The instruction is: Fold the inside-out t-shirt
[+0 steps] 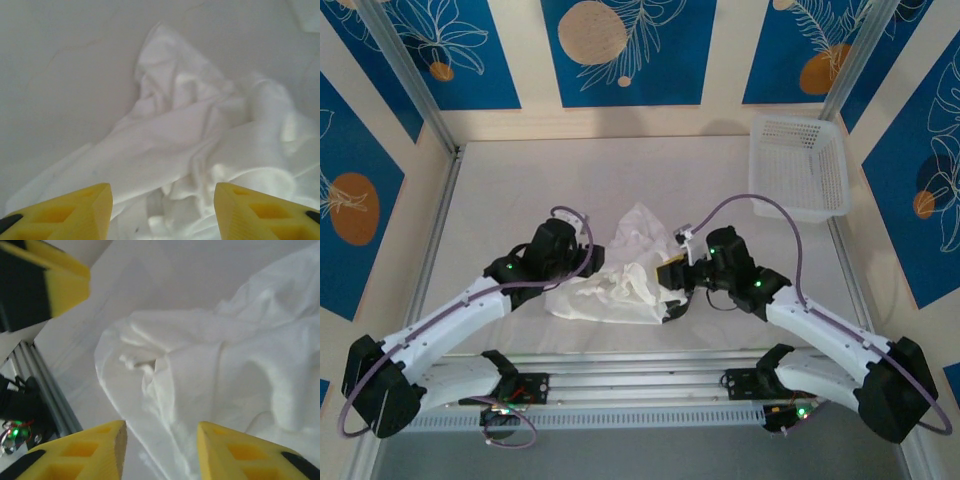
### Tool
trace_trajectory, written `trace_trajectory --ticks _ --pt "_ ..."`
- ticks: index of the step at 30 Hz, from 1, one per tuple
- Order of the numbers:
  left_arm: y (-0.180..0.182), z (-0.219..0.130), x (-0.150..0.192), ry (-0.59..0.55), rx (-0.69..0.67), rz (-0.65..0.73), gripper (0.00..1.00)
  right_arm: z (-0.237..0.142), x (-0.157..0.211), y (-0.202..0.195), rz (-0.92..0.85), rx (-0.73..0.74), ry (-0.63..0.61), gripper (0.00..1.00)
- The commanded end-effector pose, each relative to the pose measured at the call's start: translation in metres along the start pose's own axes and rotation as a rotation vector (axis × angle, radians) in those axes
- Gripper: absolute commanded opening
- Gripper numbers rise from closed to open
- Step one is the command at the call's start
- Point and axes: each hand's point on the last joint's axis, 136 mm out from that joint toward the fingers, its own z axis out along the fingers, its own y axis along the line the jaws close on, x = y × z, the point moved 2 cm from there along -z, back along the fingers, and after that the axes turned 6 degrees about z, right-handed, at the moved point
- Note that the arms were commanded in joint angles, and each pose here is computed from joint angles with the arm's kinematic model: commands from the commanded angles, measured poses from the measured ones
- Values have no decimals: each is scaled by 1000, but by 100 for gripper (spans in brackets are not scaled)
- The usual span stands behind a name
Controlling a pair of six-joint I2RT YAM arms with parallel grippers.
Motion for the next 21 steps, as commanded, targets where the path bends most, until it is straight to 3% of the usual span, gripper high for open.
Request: trace_trajectory --ticks 1,4,8,12,18,21 --pt "3 1 1 4 38 -101 56 13 36 -1 32 19 141 37" --pt "5 0 -1 1 40 -104 56 25 53 2 111 66 238 37" --pt "6 0 0 1 39 -109 56 41 64 -11 249 222 254 38" --pt "7 2 2 -2 40 -121 56 52 72 -26 328 398 242 48" --pt "10 2 5 3 36 -117 56 59 69 -38 265 555 133 51" --pt "12 0 5 -3 29 -118 56 65 67 -35 220 548 102 41"
